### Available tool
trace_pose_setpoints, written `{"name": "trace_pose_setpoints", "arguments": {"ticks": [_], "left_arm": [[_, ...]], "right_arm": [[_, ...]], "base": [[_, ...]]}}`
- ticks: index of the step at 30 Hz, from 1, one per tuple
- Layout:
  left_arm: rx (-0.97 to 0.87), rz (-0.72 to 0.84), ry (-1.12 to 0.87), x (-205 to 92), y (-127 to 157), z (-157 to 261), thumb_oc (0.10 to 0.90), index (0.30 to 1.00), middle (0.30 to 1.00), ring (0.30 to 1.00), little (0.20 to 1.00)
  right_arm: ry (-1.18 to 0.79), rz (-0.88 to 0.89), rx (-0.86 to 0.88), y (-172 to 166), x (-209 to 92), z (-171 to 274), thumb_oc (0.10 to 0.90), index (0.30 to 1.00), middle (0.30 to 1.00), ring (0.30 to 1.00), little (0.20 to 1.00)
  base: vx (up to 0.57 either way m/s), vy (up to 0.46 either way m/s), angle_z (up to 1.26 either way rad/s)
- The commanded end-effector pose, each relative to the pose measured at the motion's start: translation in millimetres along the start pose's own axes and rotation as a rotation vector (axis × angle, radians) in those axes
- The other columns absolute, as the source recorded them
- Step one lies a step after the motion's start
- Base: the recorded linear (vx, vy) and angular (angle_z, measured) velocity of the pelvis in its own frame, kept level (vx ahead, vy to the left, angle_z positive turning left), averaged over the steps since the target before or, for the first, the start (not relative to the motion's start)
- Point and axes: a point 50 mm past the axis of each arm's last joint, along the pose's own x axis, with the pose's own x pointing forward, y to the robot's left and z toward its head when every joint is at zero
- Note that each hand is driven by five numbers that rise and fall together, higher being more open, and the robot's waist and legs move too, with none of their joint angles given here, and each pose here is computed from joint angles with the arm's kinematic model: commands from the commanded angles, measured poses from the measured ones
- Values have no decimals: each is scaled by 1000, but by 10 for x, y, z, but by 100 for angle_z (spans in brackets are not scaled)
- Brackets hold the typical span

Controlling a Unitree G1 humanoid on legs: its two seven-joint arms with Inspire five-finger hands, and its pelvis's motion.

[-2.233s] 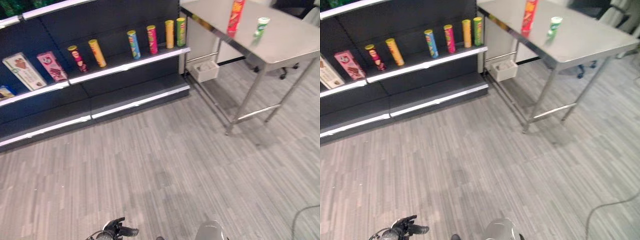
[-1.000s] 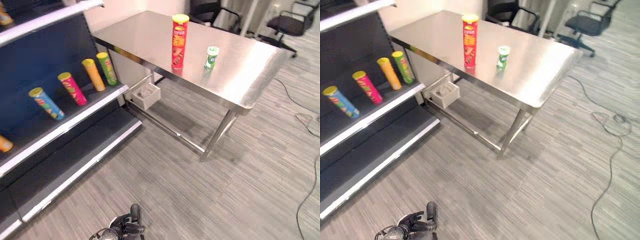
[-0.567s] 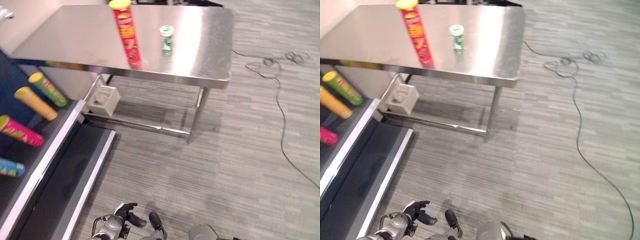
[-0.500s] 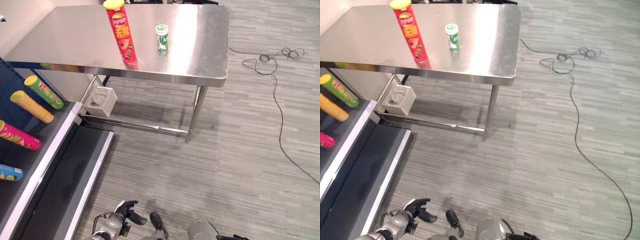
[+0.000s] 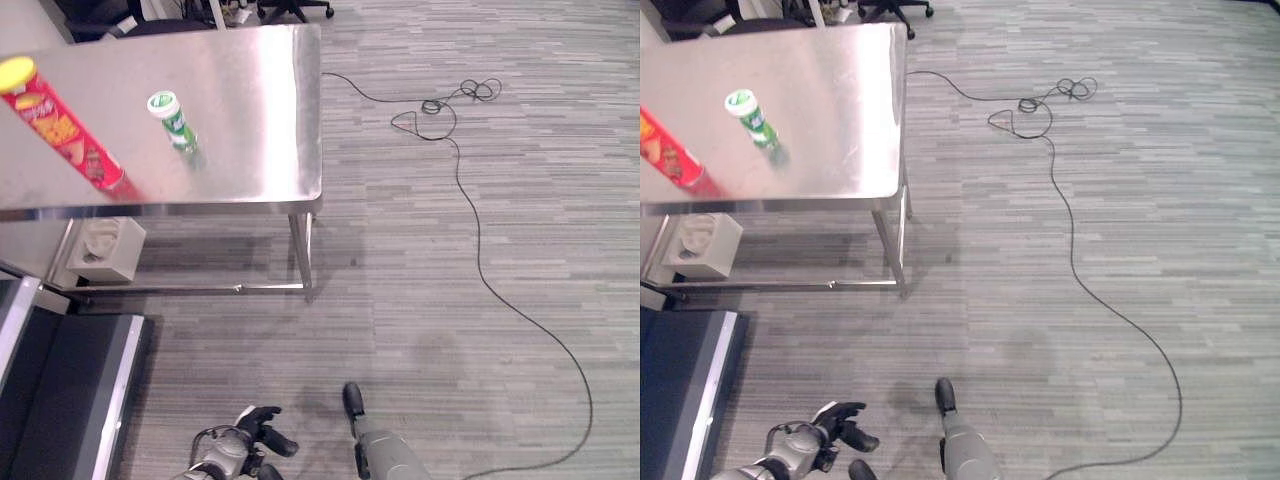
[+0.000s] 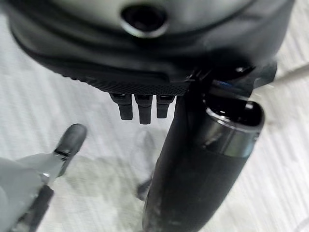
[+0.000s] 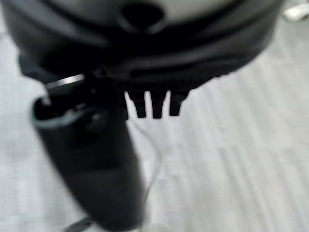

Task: Put the goods on the table back onto the shelves and tidy them up.

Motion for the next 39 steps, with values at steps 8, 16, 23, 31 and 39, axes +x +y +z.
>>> {"name": "trace_pose_setpoints", "arguments": {"ticks": [8, 16, 23, 31, 39], "left_arm": [[-200, 138, -29, -20, 229, 3, 800, 900, 900, 900, 900], [-207, 200, -40, -33, 366, 21, 800, 900, 900, 900, 900], [-29, 182, -65, -15, 431, 184, 800, 900, 900, 900, 900], [-26, 251, -73, -62, 699, 193, 800, 900, 900, 900, 900], [43, 208, -5, -86, 707, 11, 800, 900, 900, 900, 900]], "right_arm": [[-264, -93, -340, -102, -62, 673, 800, 900, 900, 900, 900], [-239, -56, -379, 14, -48, 615, 800, 900, 900, 900, 900], [-178, -72, -257, -49, -29, 511, 800, 900, 900, 900, 900], [-246, 25, -241, 276, -57, 627, 800, 900, 900, 900, 900], [-195, 27, -266, 289, -35, 477, 800, 900, 900, 900, 900]], "base": [[158, -50, 6], [145, 294, 13], [115, 316, 3], [94, 293, -22], [55, 304, -14]]}}
